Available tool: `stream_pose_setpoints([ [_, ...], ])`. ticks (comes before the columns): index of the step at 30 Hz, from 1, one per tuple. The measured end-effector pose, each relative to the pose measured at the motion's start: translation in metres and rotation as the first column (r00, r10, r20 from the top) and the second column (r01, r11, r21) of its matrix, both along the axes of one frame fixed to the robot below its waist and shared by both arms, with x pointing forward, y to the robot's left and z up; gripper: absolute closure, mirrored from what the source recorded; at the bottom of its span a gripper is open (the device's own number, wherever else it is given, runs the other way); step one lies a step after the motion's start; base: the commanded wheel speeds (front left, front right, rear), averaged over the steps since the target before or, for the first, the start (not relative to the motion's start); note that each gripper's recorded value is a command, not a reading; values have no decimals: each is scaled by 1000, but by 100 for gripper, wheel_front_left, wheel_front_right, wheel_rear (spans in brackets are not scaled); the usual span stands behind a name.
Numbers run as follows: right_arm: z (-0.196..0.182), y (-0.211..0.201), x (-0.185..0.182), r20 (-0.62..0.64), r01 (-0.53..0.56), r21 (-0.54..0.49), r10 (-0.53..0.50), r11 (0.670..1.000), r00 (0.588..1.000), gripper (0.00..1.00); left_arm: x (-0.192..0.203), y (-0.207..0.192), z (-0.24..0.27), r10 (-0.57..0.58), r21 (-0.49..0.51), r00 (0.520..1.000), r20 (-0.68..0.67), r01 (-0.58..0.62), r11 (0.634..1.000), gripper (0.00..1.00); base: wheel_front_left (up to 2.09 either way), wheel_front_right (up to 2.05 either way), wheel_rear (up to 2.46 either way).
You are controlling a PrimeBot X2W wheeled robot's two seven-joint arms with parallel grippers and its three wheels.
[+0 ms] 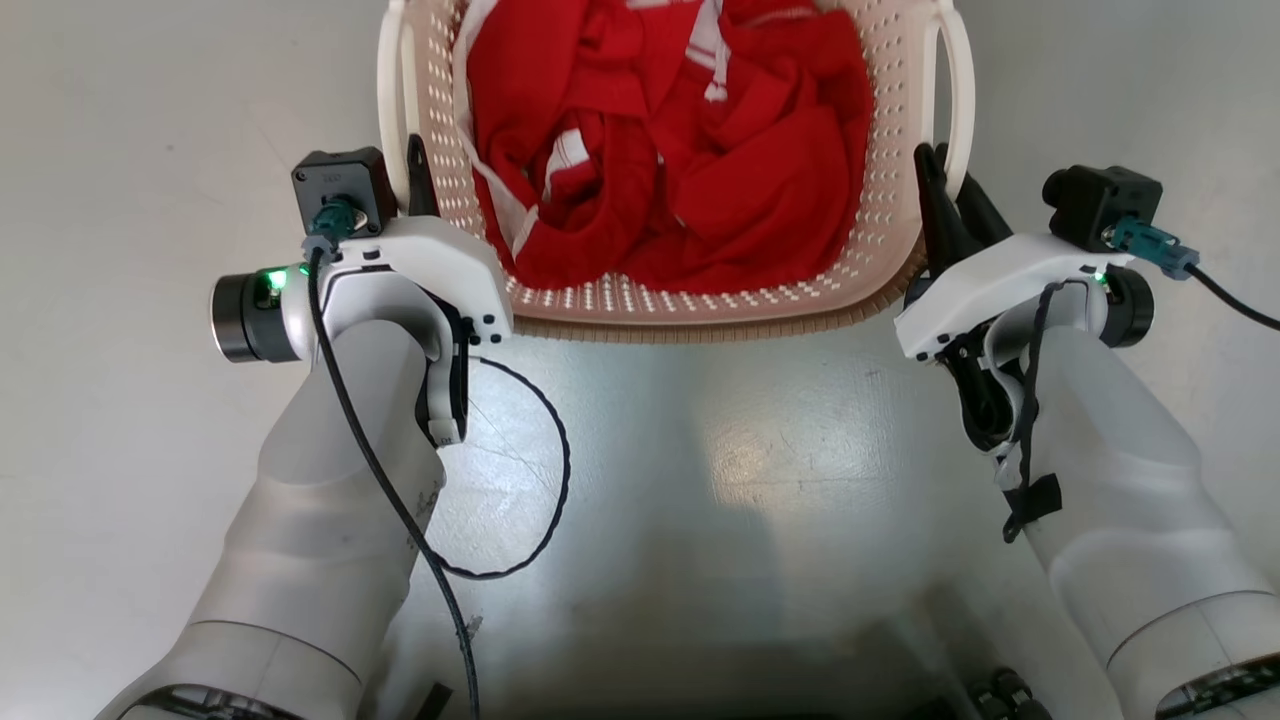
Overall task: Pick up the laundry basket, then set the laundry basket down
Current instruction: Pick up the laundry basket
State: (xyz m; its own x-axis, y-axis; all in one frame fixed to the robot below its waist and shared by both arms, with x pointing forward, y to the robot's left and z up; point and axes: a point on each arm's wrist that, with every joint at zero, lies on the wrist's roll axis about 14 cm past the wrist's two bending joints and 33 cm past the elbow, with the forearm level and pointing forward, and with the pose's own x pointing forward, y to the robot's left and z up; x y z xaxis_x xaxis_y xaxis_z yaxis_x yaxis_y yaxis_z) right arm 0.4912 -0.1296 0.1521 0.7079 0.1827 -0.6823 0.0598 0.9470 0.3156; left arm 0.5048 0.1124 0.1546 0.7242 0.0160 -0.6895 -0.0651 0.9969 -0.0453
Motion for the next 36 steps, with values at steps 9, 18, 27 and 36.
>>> stream_pose_setpoints([
  [9,24,7,6,19,-36,-12,36,999,999,100,-1,2,26,-2,-1,1000,9,2,1000,100,0,0,0],
  [18,56,5,1,26,-54,-35,55,998,998,100,-4,-4,60,-32,-6,999,10,32,999,100,0,0,0],
  [27,93,4,-21,1,-71,-51,71,996,997,100,-35,-11,96,-49,-36,999,-10,48,998,100,0,0,0],
  [36,121,3,-54,-22,-96,-68,94,993,995,100,-73,-15,124,-56,-59,998,-26,54,997,100,0,0,0],
])
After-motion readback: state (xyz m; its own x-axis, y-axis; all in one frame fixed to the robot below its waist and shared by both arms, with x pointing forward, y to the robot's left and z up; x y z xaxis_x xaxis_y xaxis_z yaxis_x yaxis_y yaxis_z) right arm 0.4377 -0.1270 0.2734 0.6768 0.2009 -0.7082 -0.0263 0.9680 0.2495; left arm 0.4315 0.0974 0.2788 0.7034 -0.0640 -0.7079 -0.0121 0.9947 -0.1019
